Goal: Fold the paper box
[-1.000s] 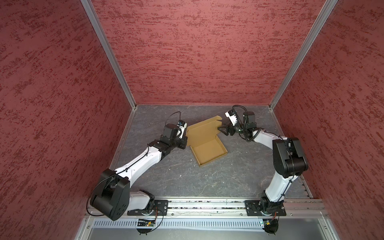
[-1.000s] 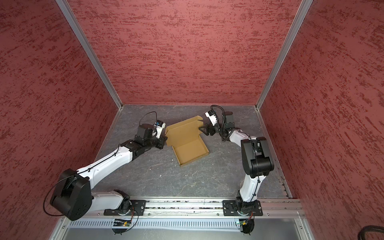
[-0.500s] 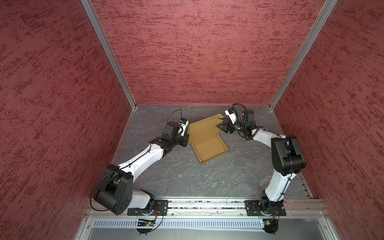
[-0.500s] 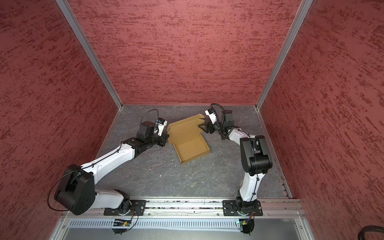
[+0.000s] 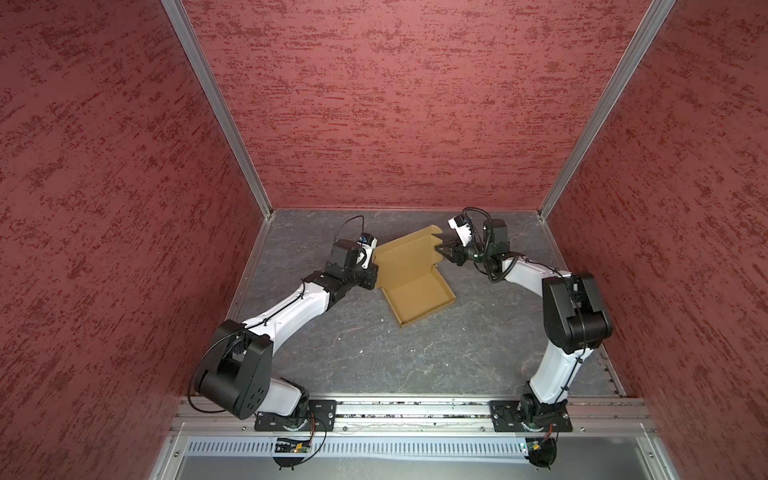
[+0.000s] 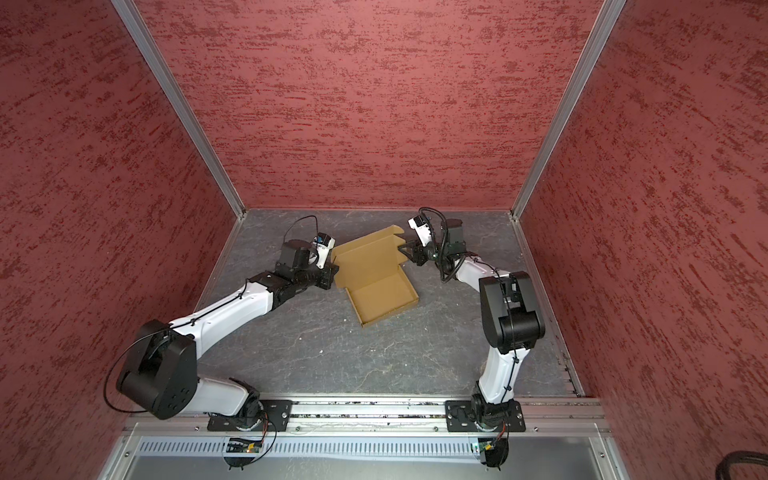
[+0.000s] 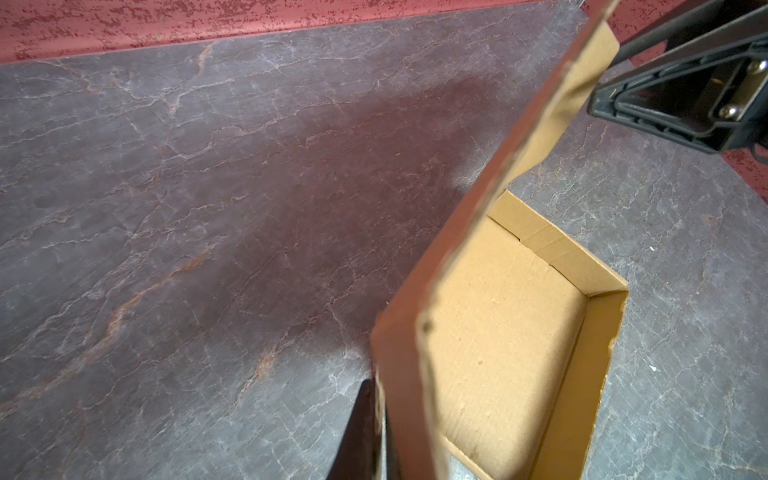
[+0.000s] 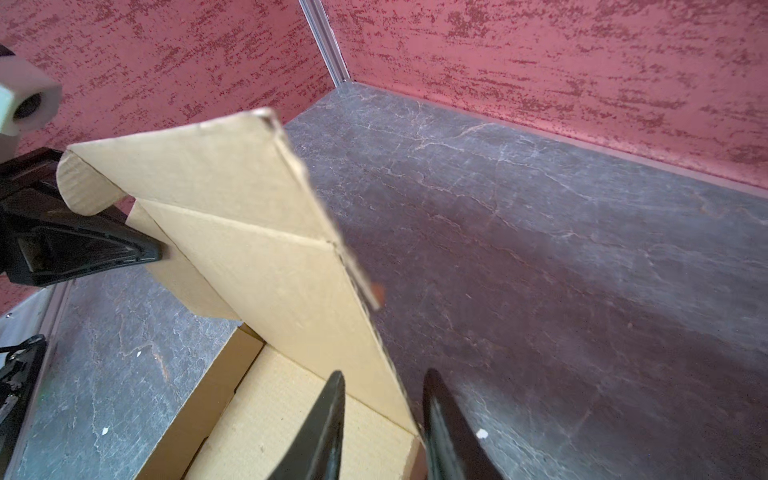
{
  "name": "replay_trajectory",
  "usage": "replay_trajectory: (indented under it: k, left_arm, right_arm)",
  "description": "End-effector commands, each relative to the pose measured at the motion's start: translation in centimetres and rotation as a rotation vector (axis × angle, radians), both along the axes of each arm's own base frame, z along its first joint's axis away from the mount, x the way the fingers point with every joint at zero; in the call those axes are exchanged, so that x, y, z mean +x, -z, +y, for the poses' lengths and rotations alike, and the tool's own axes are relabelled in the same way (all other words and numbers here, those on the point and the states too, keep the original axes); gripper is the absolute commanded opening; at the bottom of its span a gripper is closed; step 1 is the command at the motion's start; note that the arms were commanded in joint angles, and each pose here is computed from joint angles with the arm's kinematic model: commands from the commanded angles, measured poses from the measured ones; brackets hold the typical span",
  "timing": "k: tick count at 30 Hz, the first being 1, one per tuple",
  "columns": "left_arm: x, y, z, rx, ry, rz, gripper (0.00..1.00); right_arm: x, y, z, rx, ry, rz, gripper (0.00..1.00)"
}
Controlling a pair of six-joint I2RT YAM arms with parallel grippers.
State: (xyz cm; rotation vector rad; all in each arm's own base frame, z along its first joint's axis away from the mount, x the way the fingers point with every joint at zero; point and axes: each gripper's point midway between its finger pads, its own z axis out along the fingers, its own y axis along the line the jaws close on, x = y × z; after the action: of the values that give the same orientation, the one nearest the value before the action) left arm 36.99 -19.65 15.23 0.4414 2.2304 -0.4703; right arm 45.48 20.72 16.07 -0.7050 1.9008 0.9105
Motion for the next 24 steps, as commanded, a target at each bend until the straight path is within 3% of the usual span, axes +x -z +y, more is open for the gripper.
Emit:
replay_trajectory:
  k: [1, 16, 24]
  left_arm:
    - [1.3, -1.8, -0.8, -0.036, 0.023, -0.055, 0.09]
    - [2.6, -1.9, -0.7, -0.047, -0.008, -0.043, 0.08]
    - [3.2, -1.5, -0.4, -0.017, -0.048, -0.016, 0.05]
  right_arm:
    - [-0.3, -1.8, 0.5, -0.023, 0.027, -0.076, 0.29]
    - [-1.5, -2.9, -0.2, -0.102, 0.218, -0.156, 0.06]
    - [-3.4, -2.9, 0.3, -0.143, 0.288, -0.184, 0.03]
